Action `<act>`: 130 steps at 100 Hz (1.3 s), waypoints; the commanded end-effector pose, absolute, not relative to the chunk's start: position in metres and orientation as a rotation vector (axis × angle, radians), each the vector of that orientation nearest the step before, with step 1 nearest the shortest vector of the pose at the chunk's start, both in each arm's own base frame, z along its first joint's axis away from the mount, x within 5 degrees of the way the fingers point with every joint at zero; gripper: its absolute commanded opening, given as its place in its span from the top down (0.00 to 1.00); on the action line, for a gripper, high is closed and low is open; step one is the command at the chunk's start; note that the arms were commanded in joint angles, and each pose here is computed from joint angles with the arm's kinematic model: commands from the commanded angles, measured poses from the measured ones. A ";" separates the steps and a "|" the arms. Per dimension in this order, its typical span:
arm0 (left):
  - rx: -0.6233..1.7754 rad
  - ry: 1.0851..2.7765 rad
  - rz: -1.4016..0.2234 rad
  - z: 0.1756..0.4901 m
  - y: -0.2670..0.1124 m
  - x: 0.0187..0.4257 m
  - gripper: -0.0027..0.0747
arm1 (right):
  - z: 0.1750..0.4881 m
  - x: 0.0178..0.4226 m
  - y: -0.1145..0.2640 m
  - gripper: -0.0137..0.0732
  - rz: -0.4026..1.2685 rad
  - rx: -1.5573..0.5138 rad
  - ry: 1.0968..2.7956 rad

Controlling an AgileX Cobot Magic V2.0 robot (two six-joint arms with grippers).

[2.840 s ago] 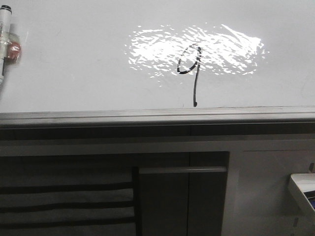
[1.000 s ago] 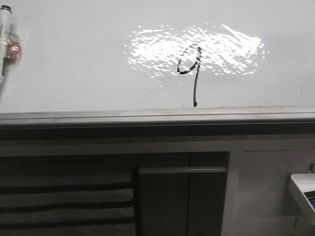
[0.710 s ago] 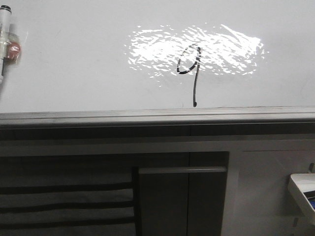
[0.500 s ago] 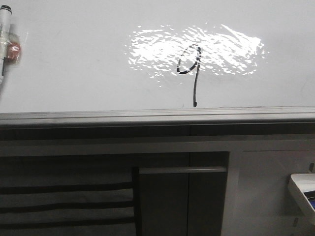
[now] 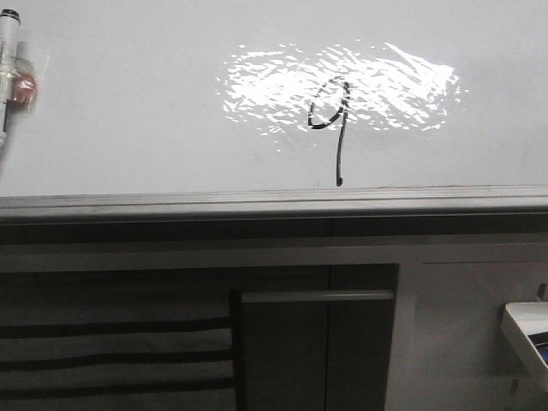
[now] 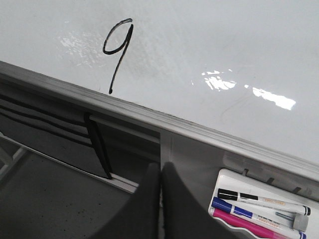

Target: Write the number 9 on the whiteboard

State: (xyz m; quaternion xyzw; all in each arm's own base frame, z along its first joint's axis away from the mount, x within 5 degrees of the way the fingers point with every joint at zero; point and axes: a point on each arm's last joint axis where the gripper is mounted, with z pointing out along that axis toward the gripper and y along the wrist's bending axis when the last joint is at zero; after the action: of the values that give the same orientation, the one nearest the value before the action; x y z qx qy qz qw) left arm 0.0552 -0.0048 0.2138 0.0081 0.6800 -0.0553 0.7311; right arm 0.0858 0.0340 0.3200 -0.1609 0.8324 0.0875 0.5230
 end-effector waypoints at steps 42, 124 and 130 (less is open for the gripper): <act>0.013 1.418 -0.138 0.212 -0.005 0.054 0.99 | 0.275 0.063 0.012 0.93 0.271 -0.040 1.574; 0.013 1.418 -0.138 0.212 -0.005 0.054 0.99 | 0.203 0.056 0.002 0.93 0.179 0.109 1.472; 0.013 1.418 -0.138 0.212 -0.005 0.054 0.99 | 0.204 0.055 0.002 0.93 0.136 0.069 1.466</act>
State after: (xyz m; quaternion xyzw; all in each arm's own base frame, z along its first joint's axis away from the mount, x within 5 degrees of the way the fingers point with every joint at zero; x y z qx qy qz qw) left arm 0.0552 -0.0048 0.2138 0.0081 0.6800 -0.0553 0.7311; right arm 0.0561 0.0020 0.2044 0.0566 0.6956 0.0847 0.7112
